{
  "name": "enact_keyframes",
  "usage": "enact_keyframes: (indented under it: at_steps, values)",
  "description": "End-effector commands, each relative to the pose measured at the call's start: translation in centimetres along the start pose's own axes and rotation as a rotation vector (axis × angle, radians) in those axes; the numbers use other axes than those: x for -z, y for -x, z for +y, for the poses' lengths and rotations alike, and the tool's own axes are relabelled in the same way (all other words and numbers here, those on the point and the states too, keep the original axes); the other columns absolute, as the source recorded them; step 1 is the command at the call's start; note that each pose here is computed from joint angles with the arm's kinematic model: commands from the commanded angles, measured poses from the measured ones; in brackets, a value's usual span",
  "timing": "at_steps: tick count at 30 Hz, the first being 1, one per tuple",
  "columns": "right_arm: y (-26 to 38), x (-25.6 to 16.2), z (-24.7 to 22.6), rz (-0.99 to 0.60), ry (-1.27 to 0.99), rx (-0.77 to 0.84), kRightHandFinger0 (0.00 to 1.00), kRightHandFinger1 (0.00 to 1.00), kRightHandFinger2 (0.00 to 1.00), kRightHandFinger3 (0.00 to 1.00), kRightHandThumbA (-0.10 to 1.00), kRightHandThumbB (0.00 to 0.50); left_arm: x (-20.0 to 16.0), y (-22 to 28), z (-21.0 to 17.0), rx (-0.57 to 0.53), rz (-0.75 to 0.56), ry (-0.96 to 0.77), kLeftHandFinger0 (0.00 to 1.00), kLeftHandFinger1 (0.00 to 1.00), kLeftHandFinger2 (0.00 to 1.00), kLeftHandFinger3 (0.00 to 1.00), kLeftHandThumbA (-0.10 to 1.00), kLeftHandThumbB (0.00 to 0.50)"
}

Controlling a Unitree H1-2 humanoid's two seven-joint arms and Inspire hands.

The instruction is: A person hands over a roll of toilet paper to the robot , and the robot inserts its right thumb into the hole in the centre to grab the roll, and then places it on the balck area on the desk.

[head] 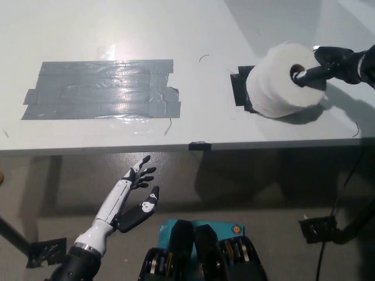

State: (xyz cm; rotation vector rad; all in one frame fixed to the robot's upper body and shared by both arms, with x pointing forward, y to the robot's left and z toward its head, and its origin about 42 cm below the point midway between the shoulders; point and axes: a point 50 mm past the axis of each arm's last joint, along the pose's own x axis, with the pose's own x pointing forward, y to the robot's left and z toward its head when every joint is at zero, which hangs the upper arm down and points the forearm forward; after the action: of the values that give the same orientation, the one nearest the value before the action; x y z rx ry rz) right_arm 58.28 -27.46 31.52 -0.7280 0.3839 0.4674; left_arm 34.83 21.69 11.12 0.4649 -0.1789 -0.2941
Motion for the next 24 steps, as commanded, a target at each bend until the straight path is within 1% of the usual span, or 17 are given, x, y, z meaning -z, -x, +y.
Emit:
enact_keyframes:
  at_steps: [1,2,3,4,5,6,7,8,9,10,13,14,18,19,20,22,24]
  values:
    - [1.7,-3.8,-2.8,-0.124,-0.095,0.055,1.00,1.00,1.00,1.00,0.52,0.416,-0.9,-0.4,0.8,-0.005,-0.059,-0.009,0.83,0.82,0.87,0.99,0.47,0.000]
    - [1.8,-3.9,-2.9,-0.137,-0.106,0.062,1.00,1.00,1.00,1.00,0.59,0.453,-0.9,-0.4,0.7,-0.006,-0.056,-0.008,0.83,0.82,0.87,0.99,0.47,0.000]
    - [2.0,-4.3,-3.1,-0.154,-0.140,0.063,1.00,1.00,1.00,1.00,0.60,0.415,-0.9,-0.3,0.7,-0.005,-0.054,-0.010,0.83,0.82,0.87,0.99,0.47,0.000]
    - [2.1,-4.6,-3.3,-0.166,-0.137,0.075,1.00,1.00,1.00,1.00,0.62,0.407,-0.9,-0.3,0.7,-0.005,-0.056,-0.010,0.83,0.82,0.87,0.99,0.47,0.000]
    - [2.2,-4.8,-3.4,-0.177,-0.128,0.090,1.00,1.00,1.00,1.00,0.63,0.406,-0.9,-0.3,0.7,-0.005,-0.059,-0.011,0.83,0.82,0.87,0.99,0.47,0.000]
    - [2.3,-5.0,-3.5,-0.185,-0.130,0.097,1.00,1.00,1.00,1.00,0.69,0.408,-0.9,-0.3,0.7,-0.005,-0.061,-0.011,0.82,0.81,0.86,0.98,0.46,0.000]
    - [2.5,-5.4,-3.7,-0.190,-0.137,0.116,1.00,1.00,1.00,1.00,0.70,0.436,-0.8,-0.3,0.6,-0.006,-0.066,-0.010,0.81,0.81,0.85,0.98,0.44,0.000]
    - [2.6,-5.6,-3.8,-0.195,-0.139,0.128,1.00,1.00,1.00,1.00,0.71,0.441,-0.8,-0.3,0.6,-0.007,-0.067,-0.009,0.81,0.80,0.85,0.98,0.44,0.000]
    - [2.7,-5.8,-3.9,-0.205,-0.144,0.132,1.00,1.00,1.00,1.00,0.71,0.434,-0.8,-0.3,0.6,-0.007,-0.067,-0.008,0.81,0.80,0.85,0.98,0.44,0.000]
    - [2.9,-6.2,-4.0,-0.243,-0.177,0.151,1.00,1.00,1.00,1.00,0.68,0.414,-0.9,-0.3,0.5,-0.008,-0.067,-0.007,0.80,0.80,0.85,0.97,0.44,0.000]
    - [3.1,-6.4,-4.2,-0.267,-0.197,0.173,1.00,1.00,1.00,1.00,0.67,0.411,-0.9,-0.3,0.4,-0.006,-0.069,-0.010,0.80,0.80,0.85,0.97,0.44,0.000]
    - [3.2,-6.5,-4.4,-0.269,-0.182,0.193,1.00,1.00,1.00,1.00,0.70,0.413,-1.0,-0.3,0.4,-0.006,-0.071,-0.005,0.80,0.80,0.85,0.97,0.43,0.000]
    - [3.7,-6.8,-4.9,-0.304,-0.168,0.248,1.00,1.00,1.00,1.00,0.74,0.400,-1.0,-0.3,0.4,-0.006,-0.078,-0.003,0.79,0.79,0.84,0.96,0.42,0.000]
    - [4.1,-6.9,-5.4,-0.350,-0.166,0.294,1.00,1.00,1.00,1.00,0.75,0.438,-1.0,-0.4,0.4,-0.006,-0.077,-0.007,0.80,0.81,0.85,0.97,0.44,0.000]
    - [4.3,-7.0,-5.7,-0.383,-0.179,0.321,1.00,1.00,1.00,1.00,0.75,0.443,-1.0,-0.5,0.4,-0.007,-0.075,-0.011,0.80,0.81,0.85,0.98,0.45,0.000]
    - [5.1,-7.6,-6.3,-0.447,-0.209,0.326,1.00,1.00,1.00,1.00,0.73,0.436,-1.2,-0.8,0.6,-0.011,-0.080,-0.009,0.80,0.81,0.85,0.98,0.45,0.000]
    - [7.7,-9.2,-7.4,-0.547,-0.136,0.439,1.00,1.00,1.00,1.00,0.90,0.456,-1.5,-1.3,1.0,-0.017,-0.089,-0.019,0.81,0.81,0.85,0.98,0.48,0.000]
